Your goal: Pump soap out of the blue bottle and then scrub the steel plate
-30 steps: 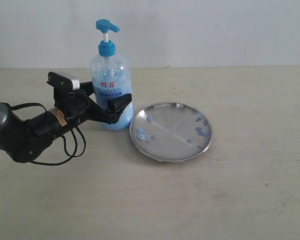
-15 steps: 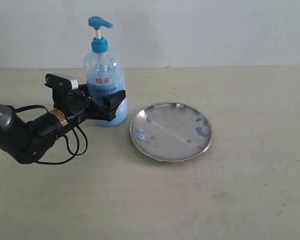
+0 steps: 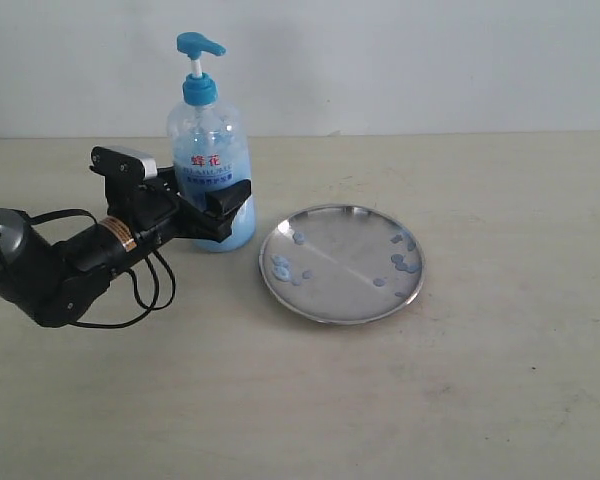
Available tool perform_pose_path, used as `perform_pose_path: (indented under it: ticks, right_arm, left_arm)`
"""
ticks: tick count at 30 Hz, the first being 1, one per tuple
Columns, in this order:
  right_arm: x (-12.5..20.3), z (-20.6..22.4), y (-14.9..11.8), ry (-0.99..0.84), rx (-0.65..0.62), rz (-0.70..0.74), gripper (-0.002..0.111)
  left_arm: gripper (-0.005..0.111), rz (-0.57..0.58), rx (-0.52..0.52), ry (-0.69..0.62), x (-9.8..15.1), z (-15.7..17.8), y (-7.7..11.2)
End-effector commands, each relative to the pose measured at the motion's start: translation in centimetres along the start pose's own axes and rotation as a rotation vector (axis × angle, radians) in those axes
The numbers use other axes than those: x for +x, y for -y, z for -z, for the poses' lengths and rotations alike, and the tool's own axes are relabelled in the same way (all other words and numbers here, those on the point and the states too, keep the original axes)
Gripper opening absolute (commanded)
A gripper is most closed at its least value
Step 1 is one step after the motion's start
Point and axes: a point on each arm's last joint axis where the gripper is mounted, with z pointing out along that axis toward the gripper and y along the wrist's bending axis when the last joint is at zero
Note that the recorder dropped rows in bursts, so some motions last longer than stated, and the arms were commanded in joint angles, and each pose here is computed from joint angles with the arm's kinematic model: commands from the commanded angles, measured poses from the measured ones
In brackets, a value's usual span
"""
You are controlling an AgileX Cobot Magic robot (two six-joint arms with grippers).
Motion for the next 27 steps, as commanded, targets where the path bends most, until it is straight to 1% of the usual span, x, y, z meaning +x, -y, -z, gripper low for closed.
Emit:
perform_pose_path:
  ticks: [1, 5, 11, 14, 18, 23, 24, 25, 27]
  right_arm:
    - [-0.1, 0.0, 0.0, 0.013, 0.001, 0.003, 0.000]
    - [-0.1, 0.0, 0.0, 0.013, 0.001, 0.003, 0.000]
    - [-0.1, 0.0, 0.0, 0.013, 0.001, 0.003, 0.000]
    - [-0.1, 0.0, 0.0, 0.013, 0.001, 0.003, 0.000]
    - [-0.1, 0.0, 0.0, 0.015, 0.001, 0.003, 0.000]
    - [-0.9, 0.1, 0.0, 0.094, -0.005, -0.009, 0.000]
    - [-1.2, 0.1, -0.1, 0.133, -0.012, -0.050, 0.000]
    - [-1.5, 0.2, -0.2, 0.162, -0.028, -0.143, 0.000]
    - [-2.0, 0.3, -0.2, 0.215, -0.067, -0.379, 0.000]
  left_arm:
    - [0.004, -0.039, -0.022, 0.002, 0.1, -0.1, -0.2]
    - [0.004, -0.054, -0.022, 0.002, 0.1, -0.1, -0.2]
    - [0.004, -0.229, -0.020, 0.000, 0.1, -0.1, -0.2]
    - [0.004, -0.282, -0.020, -0.001, 0.1, -0.1, -0.2]
    - [0.004, -0.302, -0.020, -0.001, 0.1, -0.1, -0.2]
    - [0.004, -0.416, -0.022, 0.013, -0.5, -0.1, -0.2]
    - [0.004, -0.431, -0.023, 0.018, -0.8, -0.2, -0.2]
    - [0.004, -0.442, -0.023, 0.022, -0.9, -0.2, -0.2]
    - [0.004, -0.451, -0.025, 0.030, -1.3, -0.2, -0.2]
